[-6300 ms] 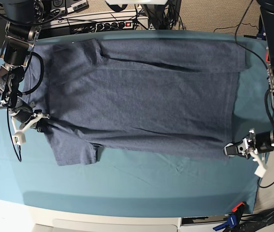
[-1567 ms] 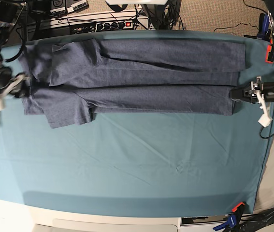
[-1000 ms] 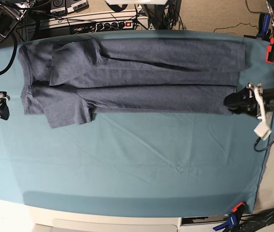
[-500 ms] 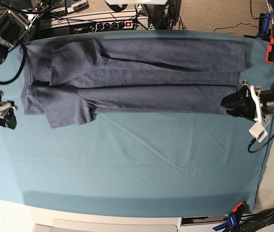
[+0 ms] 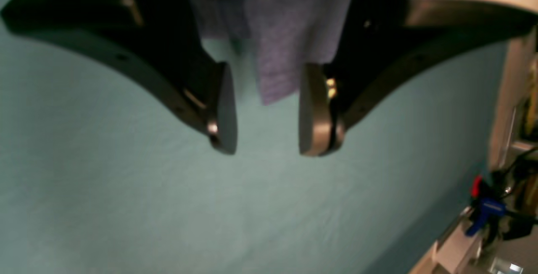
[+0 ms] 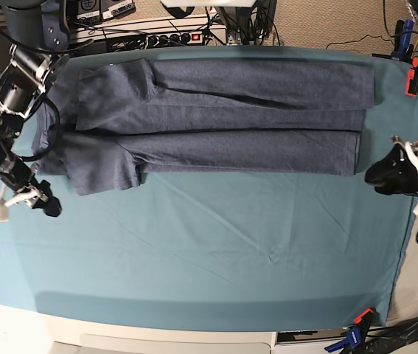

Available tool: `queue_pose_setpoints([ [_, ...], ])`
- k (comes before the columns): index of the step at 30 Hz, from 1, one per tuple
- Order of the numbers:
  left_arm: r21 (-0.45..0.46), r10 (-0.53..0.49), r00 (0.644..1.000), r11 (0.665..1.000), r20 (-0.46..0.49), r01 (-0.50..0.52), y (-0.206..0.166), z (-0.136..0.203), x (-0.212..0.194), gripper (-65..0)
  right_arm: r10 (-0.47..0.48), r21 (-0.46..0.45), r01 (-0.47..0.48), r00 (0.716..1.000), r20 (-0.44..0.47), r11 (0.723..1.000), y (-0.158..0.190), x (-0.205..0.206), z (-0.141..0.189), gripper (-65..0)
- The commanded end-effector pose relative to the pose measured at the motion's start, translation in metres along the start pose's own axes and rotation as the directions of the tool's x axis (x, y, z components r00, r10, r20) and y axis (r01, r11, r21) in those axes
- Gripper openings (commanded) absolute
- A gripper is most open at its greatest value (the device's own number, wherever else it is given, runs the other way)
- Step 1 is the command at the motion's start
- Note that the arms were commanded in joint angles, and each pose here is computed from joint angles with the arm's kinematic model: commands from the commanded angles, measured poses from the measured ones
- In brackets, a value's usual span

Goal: Fold the T-shirt properly
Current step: 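Raise the left gripper away and move the right gripper to the strip's end, then grasp the end of the folded strip with the right gripper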

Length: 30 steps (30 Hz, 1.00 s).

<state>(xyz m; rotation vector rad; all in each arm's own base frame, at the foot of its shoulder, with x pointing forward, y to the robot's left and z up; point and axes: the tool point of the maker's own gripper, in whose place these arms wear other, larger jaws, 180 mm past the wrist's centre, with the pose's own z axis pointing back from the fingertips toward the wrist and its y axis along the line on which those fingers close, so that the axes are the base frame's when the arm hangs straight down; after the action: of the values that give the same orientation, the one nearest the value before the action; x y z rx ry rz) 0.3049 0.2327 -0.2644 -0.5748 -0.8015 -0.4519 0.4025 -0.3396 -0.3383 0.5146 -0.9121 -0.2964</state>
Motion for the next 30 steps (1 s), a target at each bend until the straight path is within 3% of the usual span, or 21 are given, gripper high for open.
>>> queue_pose_setpoints([
  [1, 0.009, -0.032, 0.999, 0.999, 0.044, 0.032, 0.001, 0.01, 0.017, -43.3, 0.022, 0.017, -0.023, 0.998, 0.056, 1.0, 0.005, 0.026, 0.005, -39.2],
  [16, 0.009, -0.032, 0.998, 0.999, 0.045, 0.031, 0.001, 0.01, 0.017, -43.3, -0.023, 0.047, 0.029, 0.991, -0.134, 0.998, 0.015, -0.05, -0.019, -39.2],
  [26, 0.01, -0.031, 0.999, 0.999, 0.043, 0.031, 0.001, 0.01, 0.017, -43.3, -0.042, 0.074, 0.054, 0.987, -0.153, 0.996, 0.026, -0.066, -0.029, -39.8],
  [30, 0.01, -0.031, 0.999, 0.999, 0.042, 0.031, 0.002, 0.01, 0.017, -43.3, -0.04, 0.071, 0.051, 0.987, -0.156, 0.996, 0.025, -0.065, -0.028, -44.7],
])
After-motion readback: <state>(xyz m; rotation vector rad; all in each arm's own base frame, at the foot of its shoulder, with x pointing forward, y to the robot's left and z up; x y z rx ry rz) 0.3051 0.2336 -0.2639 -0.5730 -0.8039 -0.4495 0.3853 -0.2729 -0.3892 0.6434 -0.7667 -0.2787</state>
